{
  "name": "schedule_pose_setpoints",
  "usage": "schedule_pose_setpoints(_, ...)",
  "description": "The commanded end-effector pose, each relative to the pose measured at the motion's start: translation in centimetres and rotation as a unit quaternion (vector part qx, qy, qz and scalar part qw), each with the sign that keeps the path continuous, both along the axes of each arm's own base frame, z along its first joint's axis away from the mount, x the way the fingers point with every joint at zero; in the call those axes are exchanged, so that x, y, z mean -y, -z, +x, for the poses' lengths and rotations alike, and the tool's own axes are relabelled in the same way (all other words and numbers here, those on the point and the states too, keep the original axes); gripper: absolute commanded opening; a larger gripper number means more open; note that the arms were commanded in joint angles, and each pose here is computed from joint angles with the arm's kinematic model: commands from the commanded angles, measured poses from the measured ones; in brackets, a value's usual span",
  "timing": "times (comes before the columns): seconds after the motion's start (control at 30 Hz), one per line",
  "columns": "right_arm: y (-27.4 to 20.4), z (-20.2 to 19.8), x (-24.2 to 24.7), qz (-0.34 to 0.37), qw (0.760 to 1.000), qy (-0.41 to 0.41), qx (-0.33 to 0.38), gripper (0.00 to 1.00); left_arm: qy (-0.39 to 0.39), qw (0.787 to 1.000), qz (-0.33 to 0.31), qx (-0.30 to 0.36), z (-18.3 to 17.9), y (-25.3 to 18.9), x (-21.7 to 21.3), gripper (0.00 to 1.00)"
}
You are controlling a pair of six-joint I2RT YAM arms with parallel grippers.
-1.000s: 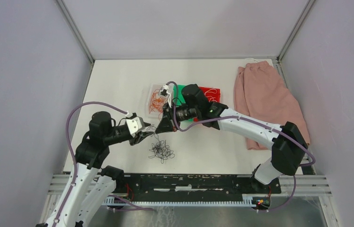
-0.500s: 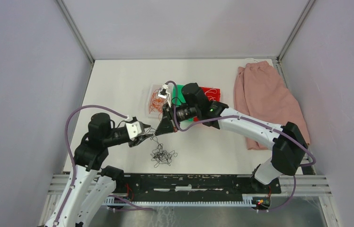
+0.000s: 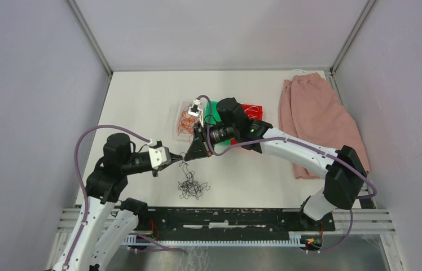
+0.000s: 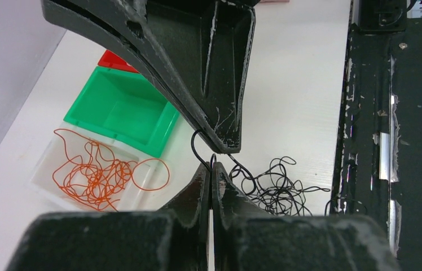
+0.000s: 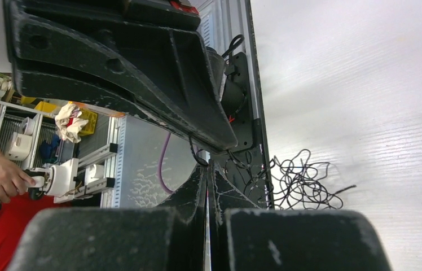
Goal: Untangle the cables
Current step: Untie the cable.
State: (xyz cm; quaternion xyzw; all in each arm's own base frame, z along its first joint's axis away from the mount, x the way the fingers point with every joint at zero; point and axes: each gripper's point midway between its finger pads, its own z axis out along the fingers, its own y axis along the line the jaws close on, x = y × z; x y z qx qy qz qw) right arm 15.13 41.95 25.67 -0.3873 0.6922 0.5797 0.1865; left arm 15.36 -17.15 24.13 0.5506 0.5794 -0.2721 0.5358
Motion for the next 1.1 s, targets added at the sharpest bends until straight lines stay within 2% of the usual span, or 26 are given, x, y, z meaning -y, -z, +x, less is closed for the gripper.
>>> schedule_pose_setpoints(0.0,-2.8,0.7,-0.6,0.038,0.999,0.009,0.035,0.00,0.004,0.999,-0.031,0.015,-0.5,-3.1,0.3,0.03)
schedule_pose_setpoints(0.17,-2.4,1.1,-0.2,0.022,0.998,0.022,0.050,0.00,-0.017,0.998,-0.026,0.049,-0.1,-3.8,-0.3,0.03)
schedule_pose_setpoints(0.3,-1.5,1.2,0.6,-0.002,0.997,0.027,0.066,0.00,-0.099,0.983,-0.010,0.156,2.6,-6.0,-2.4,0.03)
schedule_pose_setpoints(0.33,-1.4,1.1,0.7,-0.003,0.997,0.027,0.065,0.02,-0.119,0.976,-0.010,0.182,3.2,-6.7,-2.9,0.03)
schedule_pose_setpoints(0.4,-1.1,1.0,0.9,-0.005,0.998,0.028,0.062,0.14,-0.143,0.965,-0.014,0.217,3.9,-8.0,-3.6,0.03)
schedule_pose_setpoints(0.43,-1.1,0.9,0.9,-0.003,0.998,0.028,0.060,0.17,-0.150,0.962,-0.019,0.226,4.1,-8.6,-3.7,0.03)
schedule_pose_setpoints(0.5,-1.3,0.9,0.8,0.005,0.998,0.029,0.057,0.23,-0.151,0.960,-0.034,0.231,4.1,-9.8,-3.6,0.03)
schedule_pose_setpoints(0.6,-1.9,1.3,0.8,0.017,0.997,0.046,0.068,0.39,-0.115,0.967,-0.054,0.221,3.2,-11.0,-2.4,0.03)
schedule_pose_setpoints(0.7,-2.0,2.9,1.0,0.024,0.990,0.092,0.102,0.53,-0.076,0.971,-0.074,0.214,1.9,-12.4,-1.4,0.03)
schedule_pose_setpoints(0.83,-3.0,4.1,1.1,0.073,0.978,0.130,0.148,0.68,-0.050,0.974,-0.088,0.204,1.1,-13.7,-0.7,0.03)
schedule_pose_setpoints(1.07,-2.7,4.8,0.4,0.105,0.972,0.147,0.147,0.74,-0.012,0.978,-0.101,0.179,-0.2,-15.7,0.2,0.03)
